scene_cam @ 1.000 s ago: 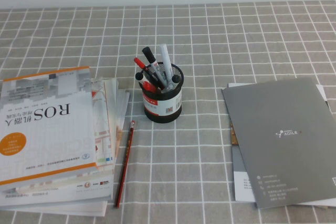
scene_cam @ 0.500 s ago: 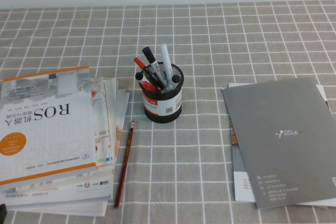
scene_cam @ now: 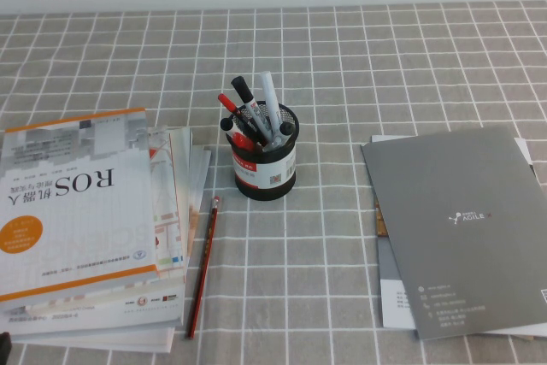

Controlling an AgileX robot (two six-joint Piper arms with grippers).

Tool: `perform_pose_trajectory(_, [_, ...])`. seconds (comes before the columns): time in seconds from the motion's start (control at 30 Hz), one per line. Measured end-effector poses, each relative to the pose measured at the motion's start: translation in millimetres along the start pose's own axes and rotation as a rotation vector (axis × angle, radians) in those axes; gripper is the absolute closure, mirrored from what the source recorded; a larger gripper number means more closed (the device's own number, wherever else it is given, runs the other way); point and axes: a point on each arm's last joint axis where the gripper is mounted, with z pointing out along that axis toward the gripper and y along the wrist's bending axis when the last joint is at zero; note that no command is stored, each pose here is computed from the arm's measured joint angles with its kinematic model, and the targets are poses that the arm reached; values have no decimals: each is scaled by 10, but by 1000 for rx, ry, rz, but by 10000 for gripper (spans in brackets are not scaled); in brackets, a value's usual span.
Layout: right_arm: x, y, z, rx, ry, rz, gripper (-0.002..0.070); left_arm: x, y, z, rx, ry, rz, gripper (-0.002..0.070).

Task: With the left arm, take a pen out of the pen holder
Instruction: 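Take a marker out of the pen holder and lay it on the table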

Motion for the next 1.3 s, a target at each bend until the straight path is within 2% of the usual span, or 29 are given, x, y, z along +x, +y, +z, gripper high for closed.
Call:
perform_pose_trajectory(0.7, [0, 0, 0, 0, 0, 0, 689, 2, -1, 0, 1, 2, 0, 675])
perform_pose_trajectory(0.77, [0, 0, 0, 0, 0, 0, 689, -22, -3, 0, 3, -26, -33, 675])
perform_pose_trajectory(0.87, [0, 0, 0, 0, 0, 0, 689, -115, -20, -5, 40, -128, -296, 675])
perform_pose_trajectory(1.0, [0, 0, 0, 0, 0, 0, 689, -259, 11, -36, 112, -282, -842, 675])
perform_pose_trajectory(1.07, [0, 0, 0, 0, 0, 0, 689, -305, 62, -54, 112, -353, -1008, 675])
perform_pose_trajectory(1.13, [0, 0, 0, 0, 0, 0, 689, -334, 117, -71, 94, -417, -1101, 675])
perform_pose_trajectory(1.3, [0, 0, 0, 0, 0, 0, 689, -367, 203, -102, 46, -512, -1161, 675])
